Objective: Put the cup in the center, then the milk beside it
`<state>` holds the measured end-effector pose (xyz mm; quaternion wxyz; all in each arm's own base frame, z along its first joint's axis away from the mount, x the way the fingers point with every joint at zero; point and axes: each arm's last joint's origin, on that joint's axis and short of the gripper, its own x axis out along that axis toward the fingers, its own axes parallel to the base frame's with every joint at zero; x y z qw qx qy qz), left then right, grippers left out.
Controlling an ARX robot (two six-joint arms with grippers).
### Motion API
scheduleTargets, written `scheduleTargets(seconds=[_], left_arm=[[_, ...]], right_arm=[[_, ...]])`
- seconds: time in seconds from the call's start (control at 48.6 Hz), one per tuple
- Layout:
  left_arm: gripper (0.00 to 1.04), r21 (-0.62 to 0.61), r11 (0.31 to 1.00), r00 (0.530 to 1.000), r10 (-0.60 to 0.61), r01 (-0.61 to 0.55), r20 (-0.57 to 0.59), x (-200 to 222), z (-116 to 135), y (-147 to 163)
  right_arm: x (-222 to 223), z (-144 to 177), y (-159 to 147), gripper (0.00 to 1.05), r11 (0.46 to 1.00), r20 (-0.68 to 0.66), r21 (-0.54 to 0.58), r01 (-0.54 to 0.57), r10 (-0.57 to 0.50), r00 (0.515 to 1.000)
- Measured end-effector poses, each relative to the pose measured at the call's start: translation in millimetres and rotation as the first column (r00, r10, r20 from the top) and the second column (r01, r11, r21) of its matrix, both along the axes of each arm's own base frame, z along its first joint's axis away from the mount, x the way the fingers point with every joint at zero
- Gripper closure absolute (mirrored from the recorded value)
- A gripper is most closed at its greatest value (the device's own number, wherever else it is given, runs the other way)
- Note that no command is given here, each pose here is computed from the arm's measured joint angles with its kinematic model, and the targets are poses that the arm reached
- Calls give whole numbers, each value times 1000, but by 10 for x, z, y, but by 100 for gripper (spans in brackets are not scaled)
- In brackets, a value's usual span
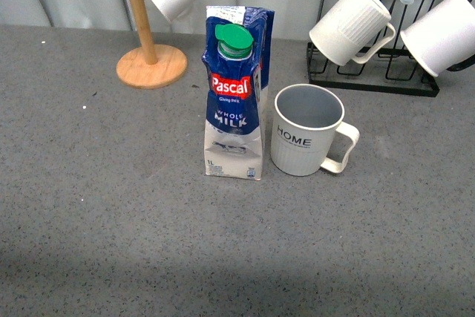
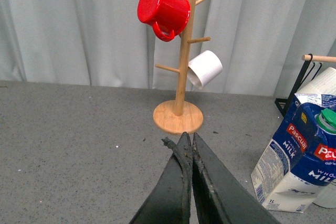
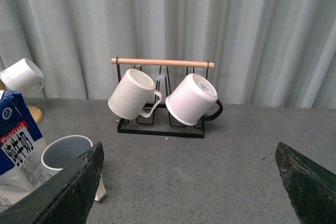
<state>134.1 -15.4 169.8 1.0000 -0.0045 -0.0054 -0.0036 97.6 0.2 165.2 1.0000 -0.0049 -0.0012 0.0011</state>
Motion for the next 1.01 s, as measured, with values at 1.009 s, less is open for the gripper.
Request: scheduleTargets(seconds=[1.009], left_arm=[[101, 2, 1000, 1000, 7, -6, -2, -294, 12, 152]], right_arm=[[0, 0, 0, 9, 1000, 0, 0, 0, 0, 1000]])
